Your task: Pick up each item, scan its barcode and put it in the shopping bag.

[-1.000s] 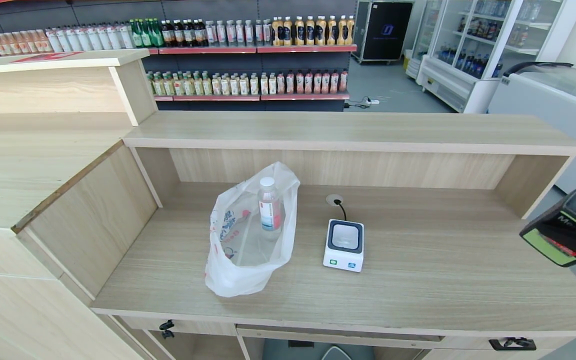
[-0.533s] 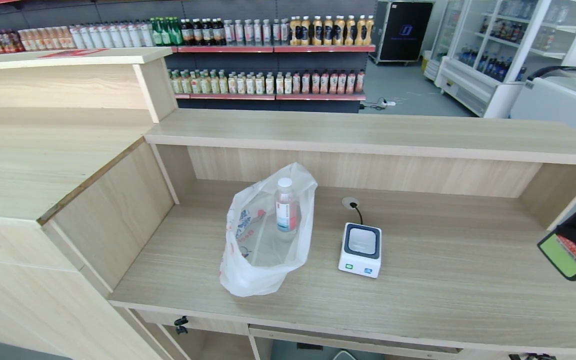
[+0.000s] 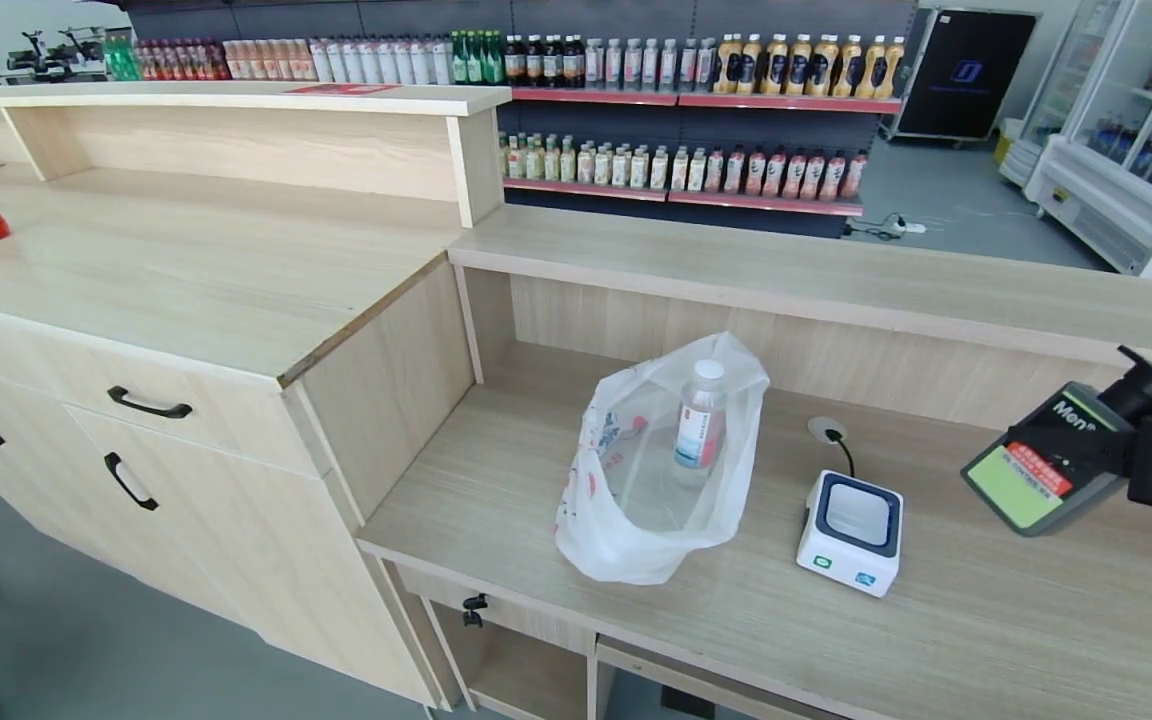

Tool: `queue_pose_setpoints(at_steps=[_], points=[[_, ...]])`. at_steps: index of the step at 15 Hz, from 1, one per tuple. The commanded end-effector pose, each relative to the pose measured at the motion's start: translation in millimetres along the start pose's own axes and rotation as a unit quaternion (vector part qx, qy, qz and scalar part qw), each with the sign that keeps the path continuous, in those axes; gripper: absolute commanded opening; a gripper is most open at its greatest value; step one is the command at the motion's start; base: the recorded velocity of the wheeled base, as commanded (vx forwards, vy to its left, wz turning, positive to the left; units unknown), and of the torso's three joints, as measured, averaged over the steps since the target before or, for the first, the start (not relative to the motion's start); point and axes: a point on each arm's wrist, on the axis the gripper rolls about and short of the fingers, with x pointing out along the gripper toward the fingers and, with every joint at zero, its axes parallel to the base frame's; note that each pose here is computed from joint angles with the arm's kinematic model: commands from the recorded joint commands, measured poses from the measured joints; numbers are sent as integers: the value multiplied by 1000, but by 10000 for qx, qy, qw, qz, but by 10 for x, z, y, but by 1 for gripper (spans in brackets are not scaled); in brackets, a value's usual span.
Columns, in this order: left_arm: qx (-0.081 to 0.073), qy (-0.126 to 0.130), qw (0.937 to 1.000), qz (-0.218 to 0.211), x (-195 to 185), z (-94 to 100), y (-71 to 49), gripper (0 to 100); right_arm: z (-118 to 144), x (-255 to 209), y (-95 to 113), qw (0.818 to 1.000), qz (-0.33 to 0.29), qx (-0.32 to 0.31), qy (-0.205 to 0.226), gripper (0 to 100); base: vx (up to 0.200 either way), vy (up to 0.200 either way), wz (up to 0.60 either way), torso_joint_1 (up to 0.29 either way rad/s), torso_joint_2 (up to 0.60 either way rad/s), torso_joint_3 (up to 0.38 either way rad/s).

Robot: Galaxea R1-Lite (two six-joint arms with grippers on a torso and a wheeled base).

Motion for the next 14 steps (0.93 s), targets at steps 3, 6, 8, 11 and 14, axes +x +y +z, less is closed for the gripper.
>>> queue_pose_setpoints(at_steps=[3,6,8,11,14], points=[[-8,3,10000,-3,0,-2,0,100,-137,260,-477,9963,422,681,325,0,0,0,0,0,0,0],[-1,3,10000,-3,0,-2,0,100,-191,488,-759,9944,423,878,398,0,0,0,0,0,0,0],[-1,3,10000,-3,0,-2,0,100,-235,603,-900,9920,469,1051,513,0,0,0,0,0,0,0],[-1,3,10000,-3,0,-2,0,100,-305,746,-1042,9890,594,1205,626,0,0,0,0,0,0,0],[-1,3,10000,-3,0,-2,0,100,-291,909,-1081,9900,711,1060,606,0,0,0,0,0,0,0]])
